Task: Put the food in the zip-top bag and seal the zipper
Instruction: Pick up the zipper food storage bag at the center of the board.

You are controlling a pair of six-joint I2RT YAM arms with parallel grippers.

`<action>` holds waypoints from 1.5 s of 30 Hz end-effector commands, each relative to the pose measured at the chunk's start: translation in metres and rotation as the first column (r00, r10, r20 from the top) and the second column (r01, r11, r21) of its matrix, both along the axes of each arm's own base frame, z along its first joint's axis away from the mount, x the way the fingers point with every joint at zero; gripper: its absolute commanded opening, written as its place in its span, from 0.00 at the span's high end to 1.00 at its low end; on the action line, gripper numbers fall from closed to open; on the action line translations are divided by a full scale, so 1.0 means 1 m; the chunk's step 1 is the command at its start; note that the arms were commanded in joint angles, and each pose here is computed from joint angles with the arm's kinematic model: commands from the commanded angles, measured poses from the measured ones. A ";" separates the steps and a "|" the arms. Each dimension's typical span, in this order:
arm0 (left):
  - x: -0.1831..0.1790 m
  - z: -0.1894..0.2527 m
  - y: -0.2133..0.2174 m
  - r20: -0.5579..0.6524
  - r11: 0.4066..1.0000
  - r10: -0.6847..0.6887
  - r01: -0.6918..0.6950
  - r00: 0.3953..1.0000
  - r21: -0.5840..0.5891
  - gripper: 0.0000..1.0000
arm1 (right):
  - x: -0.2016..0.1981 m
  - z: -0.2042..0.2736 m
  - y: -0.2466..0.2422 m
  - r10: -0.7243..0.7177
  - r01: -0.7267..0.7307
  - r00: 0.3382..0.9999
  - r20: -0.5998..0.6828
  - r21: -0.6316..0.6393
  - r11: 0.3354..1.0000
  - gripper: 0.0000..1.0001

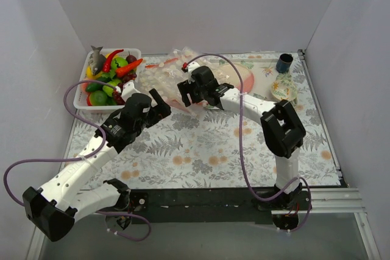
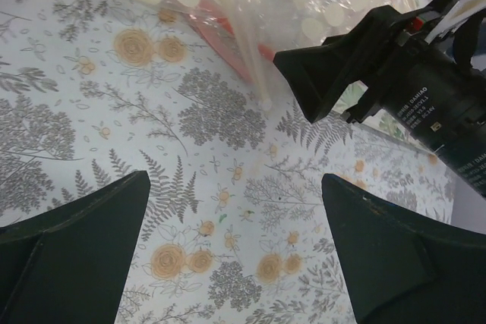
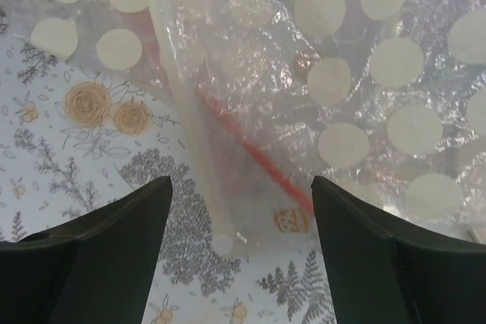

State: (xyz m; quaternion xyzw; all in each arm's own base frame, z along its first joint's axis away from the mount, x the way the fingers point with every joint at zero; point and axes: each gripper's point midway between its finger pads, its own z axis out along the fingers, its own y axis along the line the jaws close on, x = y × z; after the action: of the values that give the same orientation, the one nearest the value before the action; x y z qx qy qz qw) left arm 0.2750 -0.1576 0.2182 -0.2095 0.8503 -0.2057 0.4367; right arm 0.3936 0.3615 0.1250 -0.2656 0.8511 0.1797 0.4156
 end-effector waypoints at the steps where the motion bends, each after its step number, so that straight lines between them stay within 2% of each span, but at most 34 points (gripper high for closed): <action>1: -0.003 0.002 0.034 -0.017 0.985 0.154 -0.152 0.988 0.076 0.02 | 0.025 0.005 0.024 0.058 -0.055 0.996 0.066 -0.048 0.997 0.18; 7: -0.004 -0.003 0.039 -0.021 0.984 0.162 -0.160 0.987 0.073 0.02 | 0.038 -0.010 0.045 0.055 -0.045 0.995 0.085 -0.124 0.991 0.18; 8: -0.004 -0.003 0.040 -0.021 0.985 0.161 -0.159 0.987 0.073 0.02 | 0.043 0.001 0.052 0.043 -0.030 0.993 0.113 -0.120 0.992 0.19; 10: -0.005 -0.003 0.041 -0.024 0.984 0.162 -0.160 0.986 0.079 0.02 | 0.048 -0.011 0.055 0.054 -0.033 0.992 0.115 -0.171 0.985 0.19; 20: -0.005 0.004 0.045 -0.009 0.984 0.158 -0.157 0.987 0.080 0.02 | 0.059 -0.027 0.060 0.007 0.031 0.987 0.159 -0.238 0.971 0.23; 27: -0.007 0.002 0.046 -0.012 0.985 0.155 -0.154 0.988 0.078 0.02 | 0.063 -0.007 0.061 -0.010 0.053 0.977 0.212 -0.196 0.979 0.50; 28: -0.007 0.003 0.046 -0.010 0.985 0.156 -0.155 0.988 0.077 0.02 | 0.062 -0.005 0.061 -0.009 0.051 0.977 0.214 -0.189 0.981 0.60; 30: -0.006 0.003 0.046 -0.009 0.984 0.158 -0.156 0.987 0.079 0.02 | 0.063 0.003 0.064 -0.008 0.047 0.974 0.225 -0.171 0.984 0.66; 35: -0.005 0.003 0.046 -0.004 0.986 0.153 -0.152 0.988 0.076 0.02 | 0.063 0.016 0.065 -0.020 0.056 0.973 0.228 -0.151 0.987 0.93; 37: -0.004 0.002 0.042 -0.001 0.989 0.135 -0.135 0.991 0.063 0.02 | 0.061 0.019 0.063 -0.026 0.059 0.975 0.220 -0.143 0.988 0.99; 45: 0.003 0.005 0.018 0.031 0.998 0.051 -0.050 0.998 -0.024 0.02 | 0.031 0.078 0.049 -0.091 0.094 0.986 0.142 -0.012 0.996 0.99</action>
State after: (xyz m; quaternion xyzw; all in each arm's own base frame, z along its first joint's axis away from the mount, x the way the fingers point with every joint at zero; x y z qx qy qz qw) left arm 0.2734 -0.1282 0.2115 -0.2459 0.8475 -0.1669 0.4398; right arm 0.4393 0.4167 0.1216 -0.2984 0.8398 0.0776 0.4467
